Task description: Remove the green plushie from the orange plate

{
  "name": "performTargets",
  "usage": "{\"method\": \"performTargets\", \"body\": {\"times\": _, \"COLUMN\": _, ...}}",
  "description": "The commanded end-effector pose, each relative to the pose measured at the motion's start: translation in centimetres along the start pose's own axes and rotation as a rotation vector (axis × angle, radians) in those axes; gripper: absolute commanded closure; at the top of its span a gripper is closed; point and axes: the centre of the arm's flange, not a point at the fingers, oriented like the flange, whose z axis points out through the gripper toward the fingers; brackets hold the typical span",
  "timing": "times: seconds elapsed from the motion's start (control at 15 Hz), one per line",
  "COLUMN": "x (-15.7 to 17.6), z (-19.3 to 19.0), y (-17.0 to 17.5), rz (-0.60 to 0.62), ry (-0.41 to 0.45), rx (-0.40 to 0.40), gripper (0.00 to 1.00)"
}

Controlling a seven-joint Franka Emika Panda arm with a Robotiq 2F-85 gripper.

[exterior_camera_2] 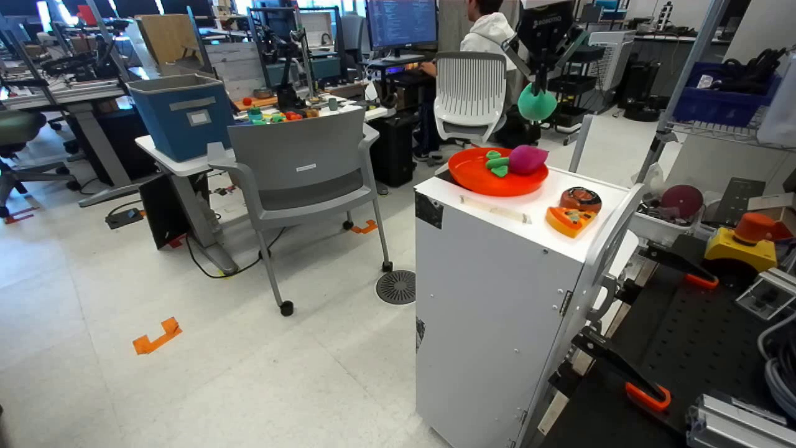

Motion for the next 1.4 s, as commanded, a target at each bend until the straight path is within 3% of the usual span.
{"method": "performTargets", "body": {"times": 0.0, "x": 0.3, "z": -0.3, "y": -0.4, "rz": -0.19, "ry": 0.038, "rx": 0.038, "gripper": 0.99}}
{"method": "performTargets", "body": {"times": 0.27, "x": 0.3, "z": -0.5, "y": -0.7, "rz": -0.339, "ry": 0.014, "rx": 0.062, "gripper": 0.99}}
{"method": "performTargets", "body": {"times": 0.53, "x": 0.5, "z": -0.7, "y": -0.9, "rz": -0.373, "ry": -0.049, "rx": 0.087, "gripper": 0.99}}
{"method": "performTargets", "body": {"times": 0.8, "x": 0.9, "z": -1.0, "y": -0.9, "rz": -0.476, "ry": -0.029, "rx": 0.11, "gripper": 0.99}}
{"method": "performTargets", "body": {"times": 1.07, "x": 1.0, "z": -1.2, "y": -0.3, "rz": -0.485, "ry": -0.016, "rx": 0.119, "gripper": 0.99}}
{"method": "performTargets", "body": {"times": 1.33, "x": 1.3, "z": -1.1, "y": 0.8, "rz": -0.433, "ry": -0.058, "rx": 0.169, "gripper": 0.99}}
